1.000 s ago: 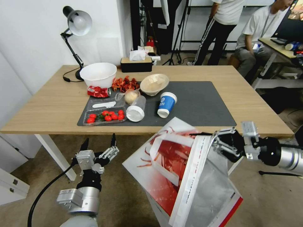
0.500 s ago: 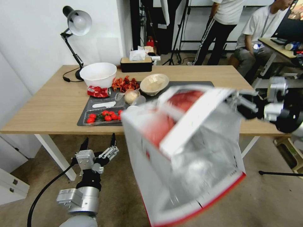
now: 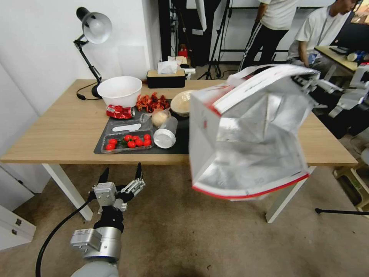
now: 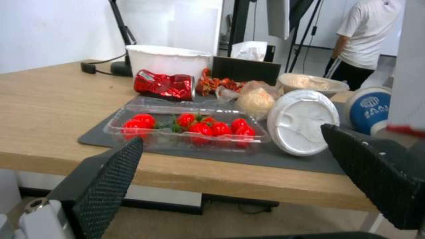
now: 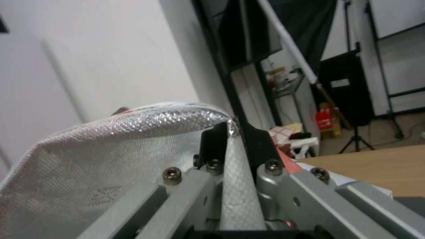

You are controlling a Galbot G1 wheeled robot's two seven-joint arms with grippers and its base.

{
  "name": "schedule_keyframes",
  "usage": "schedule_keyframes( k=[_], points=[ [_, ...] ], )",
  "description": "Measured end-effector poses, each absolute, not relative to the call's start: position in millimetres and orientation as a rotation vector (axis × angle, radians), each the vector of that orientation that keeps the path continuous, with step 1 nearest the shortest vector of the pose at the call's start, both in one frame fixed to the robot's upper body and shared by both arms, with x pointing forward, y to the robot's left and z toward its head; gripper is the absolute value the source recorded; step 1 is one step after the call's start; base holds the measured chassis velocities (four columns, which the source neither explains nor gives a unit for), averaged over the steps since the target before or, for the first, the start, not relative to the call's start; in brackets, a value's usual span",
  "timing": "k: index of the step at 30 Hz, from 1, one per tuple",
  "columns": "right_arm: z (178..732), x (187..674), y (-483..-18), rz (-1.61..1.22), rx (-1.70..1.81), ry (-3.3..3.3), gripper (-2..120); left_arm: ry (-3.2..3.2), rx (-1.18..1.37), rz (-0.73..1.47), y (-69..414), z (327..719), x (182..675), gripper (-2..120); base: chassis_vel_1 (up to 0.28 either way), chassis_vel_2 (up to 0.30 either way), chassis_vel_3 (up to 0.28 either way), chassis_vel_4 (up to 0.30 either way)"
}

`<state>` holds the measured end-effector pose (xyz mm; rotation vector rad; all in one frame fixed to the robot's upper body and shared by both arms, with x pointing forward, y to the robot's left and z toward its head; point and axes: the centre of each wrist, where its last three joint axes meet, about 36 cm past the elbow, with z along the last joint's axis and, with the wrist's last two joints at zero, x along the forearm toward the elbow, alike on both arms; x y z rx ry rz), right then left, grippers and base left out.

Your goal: Pick up the food delivery bag from the floor and place it on the table.

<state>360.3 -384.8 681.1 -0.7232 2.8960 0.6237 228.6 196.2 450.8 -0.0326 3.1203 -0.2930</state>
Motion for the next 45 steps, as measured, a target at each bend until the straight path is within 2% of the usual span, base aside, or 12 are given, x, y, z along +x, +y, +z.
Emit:
schedule_keyframes(
  k=[25,45],
  points=[
    [693,367,-393,1.082,-0.018,3.082,0,3.142,0.035,-0.279,201,446,236,100,0.0,0.0,0.0,0.0],
    [711,374,-392,1.031,0.201,3.292,0,3.142,0.033,-0.277,200,446,236,100,0.0,0.0,0.0,0.0]
  ],
)
